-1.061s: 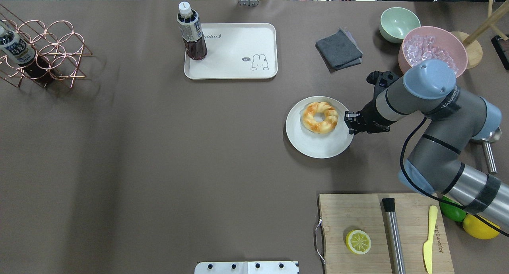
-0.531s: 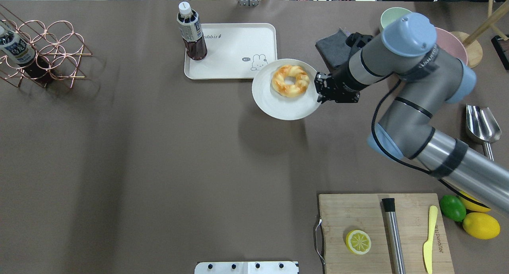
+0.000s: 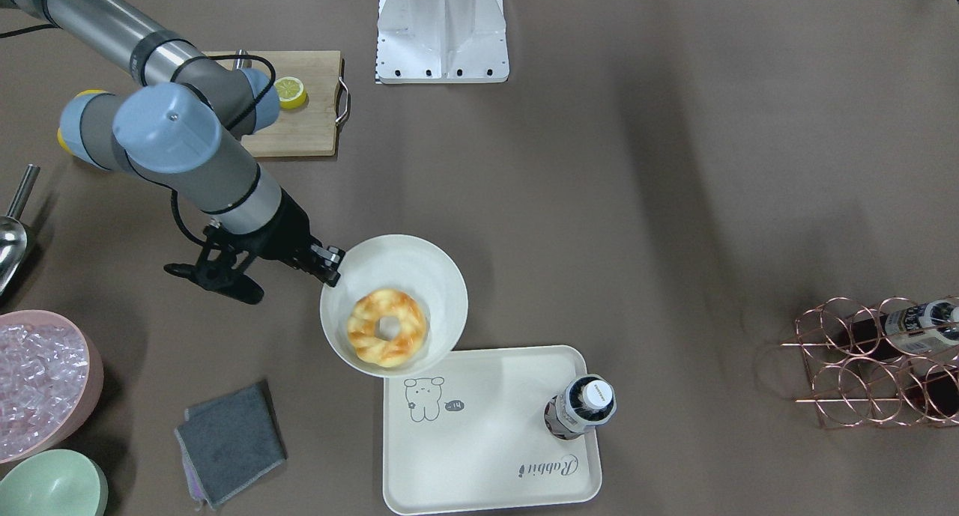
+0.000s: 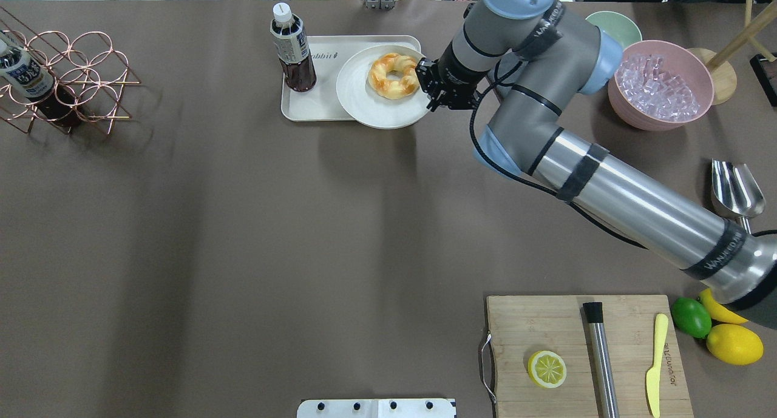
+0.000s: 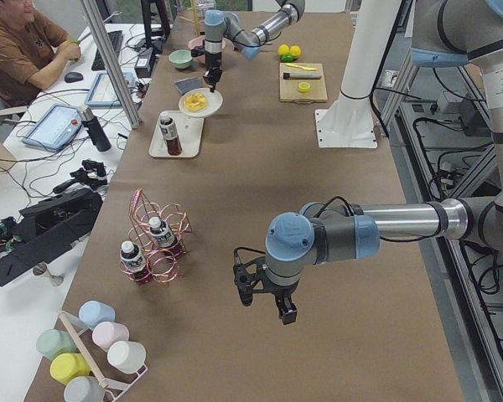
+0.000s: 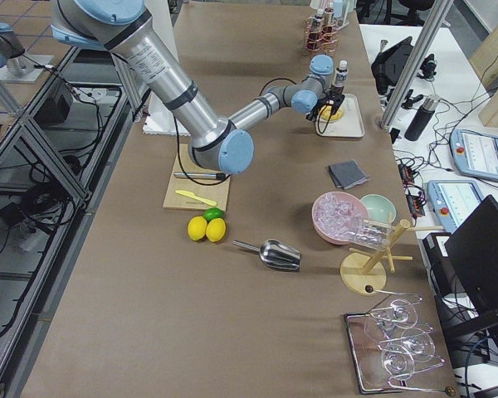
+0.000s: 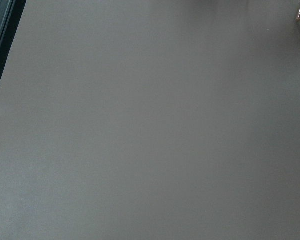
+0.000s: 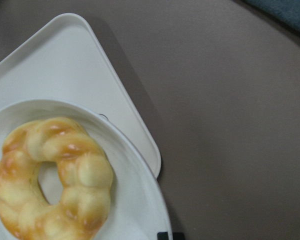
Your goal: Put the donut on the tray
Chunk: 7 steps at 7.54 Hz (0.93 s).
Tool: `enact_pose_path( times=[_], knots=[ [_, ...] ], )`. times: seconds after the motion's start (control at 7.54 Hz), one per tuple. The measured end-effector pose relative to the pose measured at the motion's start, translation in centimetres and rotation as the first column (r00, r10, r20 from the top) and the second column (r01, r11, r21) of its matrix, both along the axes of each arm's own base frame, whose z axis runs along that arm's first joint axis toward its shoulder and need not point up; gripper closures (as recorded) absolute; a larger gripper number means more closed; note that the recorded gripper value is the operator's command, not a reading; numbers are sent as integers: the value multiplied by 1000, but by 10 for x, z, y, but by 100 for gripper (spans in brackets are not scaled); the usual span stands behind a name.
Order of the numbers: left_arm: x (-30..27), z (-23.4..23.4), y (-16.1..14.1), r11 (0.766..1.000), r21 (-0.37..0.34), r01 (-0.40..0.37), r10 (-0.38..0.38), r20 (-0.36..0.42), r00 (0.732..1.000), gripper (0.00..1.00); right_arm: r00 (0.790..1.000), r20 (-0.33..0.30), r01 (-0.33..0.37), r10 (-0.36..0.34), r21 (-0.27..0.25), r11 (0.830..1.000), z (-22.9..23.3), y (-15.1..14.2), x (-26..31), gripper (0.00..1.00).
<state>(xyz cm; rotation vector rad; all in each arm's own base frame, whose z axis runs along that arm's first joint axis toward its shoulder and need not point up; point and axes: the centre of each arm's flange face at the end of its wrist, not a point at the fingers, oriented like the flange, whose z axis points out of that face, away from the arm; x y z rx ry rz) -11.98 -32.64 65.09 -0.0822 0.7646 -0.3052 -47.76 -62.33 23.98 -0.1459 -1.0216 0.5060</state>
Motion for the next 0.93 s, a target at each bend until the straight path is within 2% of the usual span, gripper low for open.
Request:
enact_pose_path(
  times=[0.27,0.93],
  knots=[
    [0,-3,0,1000,5,1,-1,2,1000,2,999,-46,-22,21,-28,999,-14,-24,-43,100],
    [-1,-5,0,1000,11,4,-4,3,1000,2,994,-61,-94,88,-107,990,-13,-48,-84,100]
  ],
)
